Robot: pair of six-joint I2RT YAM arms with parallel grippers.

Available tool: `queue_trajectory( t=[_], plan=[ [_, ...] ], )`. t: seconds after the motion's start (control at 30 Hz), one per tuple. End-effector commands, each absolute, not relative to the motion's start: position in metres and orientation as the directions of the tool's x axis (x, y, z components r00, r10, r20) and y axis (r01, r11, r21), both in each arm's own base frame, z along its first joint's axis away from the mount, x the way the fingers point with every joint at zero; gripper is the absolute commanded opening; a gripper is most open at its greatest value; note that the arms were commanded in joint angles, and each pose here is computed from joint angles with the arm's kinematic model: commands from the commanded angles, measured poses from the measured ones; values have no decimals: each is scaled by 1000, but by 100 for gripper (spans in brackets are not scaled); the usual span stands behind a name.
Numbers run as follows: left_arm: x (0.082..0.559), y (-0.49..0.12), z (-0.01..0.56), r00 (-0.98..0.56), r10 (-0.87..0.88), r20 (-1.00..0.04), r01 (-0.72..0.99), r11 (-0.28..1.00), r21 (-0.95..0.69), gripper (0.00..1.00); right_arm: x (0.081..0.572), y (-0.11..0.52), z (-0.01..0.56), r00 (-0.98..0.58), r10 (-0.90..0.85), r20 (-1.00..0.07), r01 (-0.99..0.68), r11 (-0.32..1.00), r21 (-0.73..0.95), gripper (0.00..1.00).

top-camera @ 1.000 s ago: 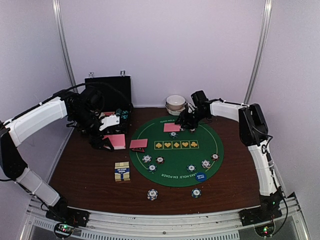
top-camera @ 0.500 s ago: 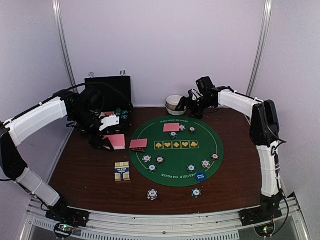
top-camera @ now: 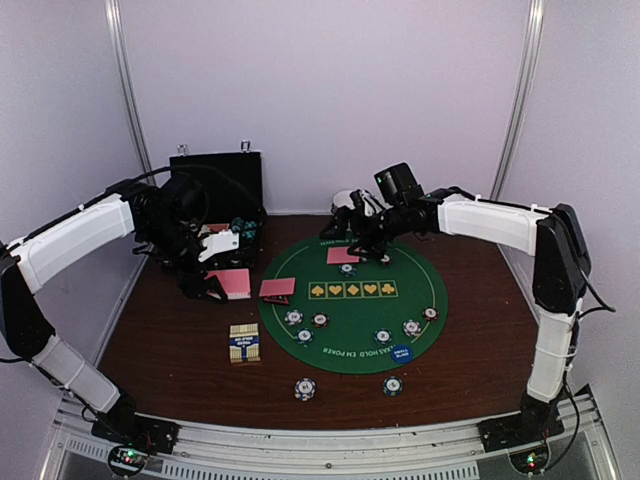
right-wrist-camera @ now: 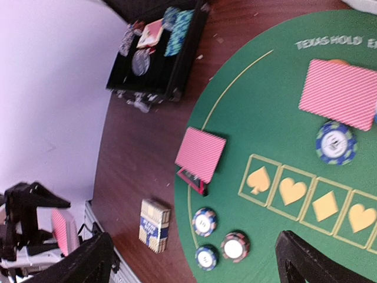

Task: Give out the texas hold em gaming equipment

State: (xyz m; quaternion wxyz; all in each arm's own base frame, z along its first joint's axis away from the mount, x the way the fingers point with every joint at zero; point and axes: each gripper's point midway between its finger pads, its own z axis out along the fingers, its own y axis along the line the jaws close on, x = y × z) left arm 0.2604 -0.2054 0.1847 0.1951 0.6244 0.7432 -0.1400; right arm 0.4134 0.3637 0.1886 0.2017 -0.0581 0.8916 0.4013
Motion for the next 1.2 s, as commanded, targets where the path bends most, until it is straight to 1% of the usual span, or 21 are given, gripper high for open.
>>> queue_trajectory(
  t=[0.0, 0.27, 0.47, 0.57, 0.77, 1.17],
  plan=[
    [263, -210, 199, -118, 860, -496, 983, 173, 66, 0, 378, 400, 242, -908, 112, -404, -317, 448, 836, 99],
    [263, -212, 201, -121, 853, -508, 982, 176, 63, 0, 308, 470, 254, -941, -7, -338, -326, 282, 902, 97],
    [264, -214, 205, -121, 846, -519, 982, 179, 64, 0, 280, 502, 248, -954, -73, -291, -300, 208, 931, 97],
    [264, -215, 208, -120, 842, -526, 982, 180, 64, 0, 269, 513, 243, -956, -109, -271, -288, 192, 938, 96],
    [265, -217, 210, -121, 836, -535, 982, 181, 61, 0, 258, 523, 234, -957, -147, -249, -273, 180, 945, 96],
    [267, -220, 213, -121, 830, -545, 982, 182, 59, 0, 257, 549, 234, -960, -171, -220, -240, 105, 965, 96]
  ],
)
